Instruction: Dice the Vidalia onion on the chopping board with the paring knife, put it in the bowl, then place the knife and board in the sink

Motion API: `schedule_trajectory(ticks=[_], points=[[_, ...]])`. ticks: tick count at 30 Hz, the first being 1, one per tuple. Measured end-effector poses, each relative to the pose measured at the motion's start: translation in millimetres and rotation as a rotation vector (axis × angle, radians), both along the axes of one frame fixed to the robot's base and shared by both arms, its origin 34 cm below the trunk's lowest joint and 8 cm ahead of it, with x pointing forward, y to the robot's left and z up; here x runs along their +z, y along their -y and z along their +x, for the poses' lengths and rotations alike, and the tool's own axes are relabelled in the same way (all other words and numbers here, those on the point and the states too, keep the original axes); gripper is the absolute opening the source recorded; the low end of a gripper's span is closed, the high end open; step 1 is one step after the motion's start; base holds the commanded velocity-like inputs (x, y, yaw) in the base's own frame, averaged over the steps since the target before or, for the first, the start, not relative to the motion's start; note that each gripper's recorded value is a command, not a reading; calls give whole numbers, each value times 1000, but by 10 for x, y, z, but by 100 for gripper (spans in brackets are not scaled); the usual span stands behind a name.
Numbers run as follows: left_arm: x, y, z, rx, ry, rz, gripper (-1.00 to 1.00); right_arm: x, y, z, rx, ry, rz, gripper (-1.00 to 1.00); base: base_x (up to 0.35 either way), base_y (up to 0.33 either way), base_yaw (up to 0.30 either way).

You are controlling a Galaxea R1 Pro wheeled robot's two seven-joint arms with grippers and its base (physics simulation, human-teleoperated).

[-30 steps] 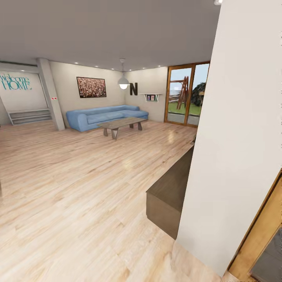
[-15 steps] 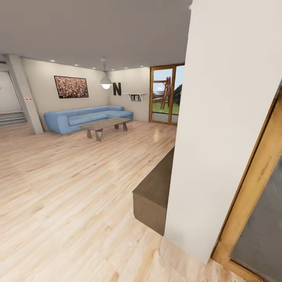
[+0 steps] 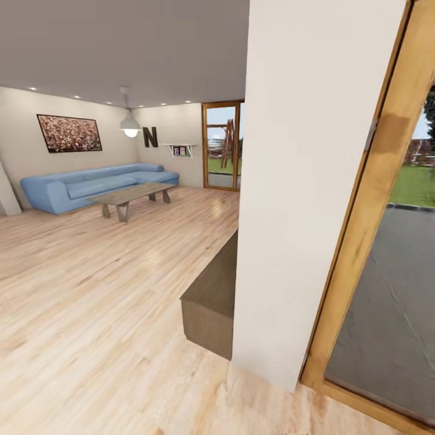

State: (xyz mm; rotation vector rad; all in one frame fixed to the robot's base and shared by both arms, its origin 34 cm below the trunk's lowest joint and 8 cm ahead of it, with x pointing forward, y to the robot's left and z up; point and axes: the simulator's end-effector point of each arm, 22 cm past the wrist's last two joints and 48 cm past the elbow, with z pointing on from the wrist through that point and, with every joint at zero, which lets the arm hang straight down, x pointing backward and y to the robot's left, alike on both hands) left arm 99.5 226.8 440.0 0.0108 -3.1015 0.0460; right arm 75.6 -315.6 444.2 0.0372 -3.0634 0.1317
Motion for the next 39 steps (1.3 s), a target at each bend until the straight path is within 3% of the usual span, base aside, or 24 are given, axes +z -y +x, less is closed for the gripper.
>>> schedule_trajectory(ticks=[16,20,24,39], points=[[-1,-35,1,-1,0,4,100,0,0,1,-2,1,0,100,0,0,-300],[-4,-291,0,-2,0,38,100,0,2,1,-2,1,0,100,0,0,-300],[-3,-367,0,-4,0,47,100,0,6,4,-2,1,-1,100,0,0,-300],[-3,-367,0,-5,0,46,100,-1,5,15,-3,3,-1,100,0,0,-300]])
